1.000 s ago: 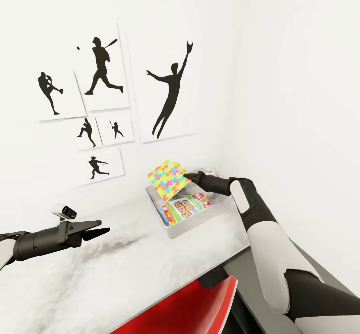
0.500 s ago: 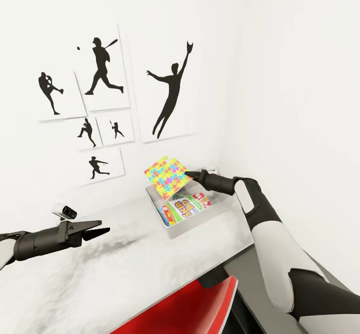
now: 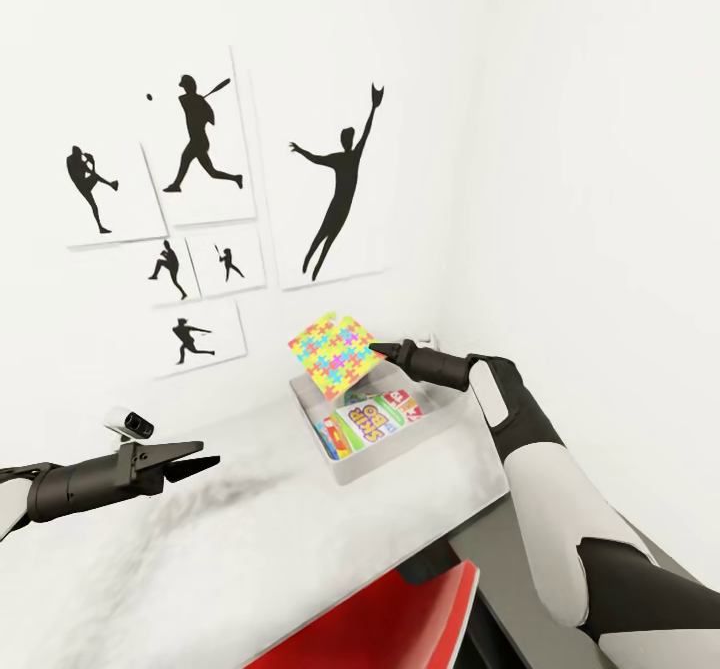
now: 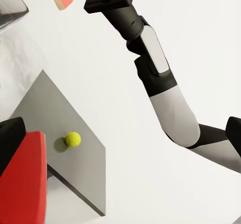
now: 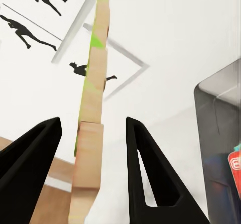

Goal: Put all the toys in the child's room - the three board games (two on the bed and one on the table), the two jigsaw puzzles on the table, and the tennis ball on the table - inside the toy box on the table in the child's room.

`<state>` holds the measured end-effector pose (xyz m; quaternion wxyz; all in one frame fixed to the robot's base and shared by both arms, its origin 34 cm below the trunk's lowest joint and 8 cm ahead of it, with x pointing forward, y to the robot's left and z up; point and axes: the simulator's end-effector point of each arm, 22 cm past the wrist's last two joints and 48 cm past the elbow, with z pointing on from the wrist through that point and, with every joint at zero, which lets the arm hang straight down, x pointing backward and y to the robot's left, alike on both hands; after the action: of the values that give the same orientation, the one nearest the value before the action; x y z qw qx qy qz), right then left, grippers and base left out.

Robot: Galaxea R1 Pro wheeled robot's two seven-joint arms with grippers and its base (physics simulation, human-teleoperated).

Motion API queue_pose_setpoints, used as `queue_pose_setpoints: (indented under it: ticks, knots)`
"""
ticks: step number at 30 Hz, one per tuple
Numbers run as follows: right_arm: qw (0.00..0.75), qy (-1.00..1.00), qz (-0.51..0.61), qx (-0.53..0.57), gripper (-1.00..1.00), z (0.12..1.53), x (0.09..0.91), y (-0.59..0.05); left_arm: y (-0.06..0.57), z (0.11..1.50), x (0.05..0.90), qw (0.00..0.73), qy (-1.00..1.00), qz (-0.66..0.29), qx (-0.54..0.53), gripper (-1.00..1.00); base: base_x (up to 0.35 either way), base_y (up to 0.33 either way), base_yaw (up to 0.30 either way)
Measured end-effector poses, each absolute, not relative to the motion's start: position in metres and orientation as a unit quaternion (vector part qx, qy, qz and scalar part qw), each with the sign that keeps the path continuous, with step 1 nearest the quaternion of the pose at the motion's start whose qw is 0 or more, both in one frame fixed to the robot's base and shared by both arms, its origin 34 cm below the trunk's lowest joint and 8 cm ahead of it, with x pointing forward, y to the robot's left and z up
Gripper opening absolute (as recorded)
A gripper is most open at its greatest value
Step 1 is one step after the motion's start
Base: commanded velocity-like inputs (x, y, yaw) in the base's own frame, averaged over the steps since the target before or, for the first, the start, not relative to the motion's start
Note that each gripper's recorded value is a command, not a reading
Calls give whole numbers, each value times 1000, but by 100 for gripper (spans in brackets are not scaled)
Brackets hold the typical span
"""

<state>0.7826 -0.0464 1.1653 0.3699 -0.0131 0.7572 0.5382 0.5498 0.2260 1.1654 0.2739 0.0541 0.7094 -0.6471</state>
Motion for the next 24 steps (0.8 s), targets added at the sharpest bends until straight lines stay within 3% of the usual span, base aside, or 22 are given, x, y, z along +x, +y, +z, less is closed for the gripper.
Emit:
queue_pose_setpoints:
  ticks: [24]
  knots:
    - [371, 757, 537, -13, -100, 1165, 783, -47, 226, 1165, 550, 274, 709, -647, 54, 100, 63, 4, -3]
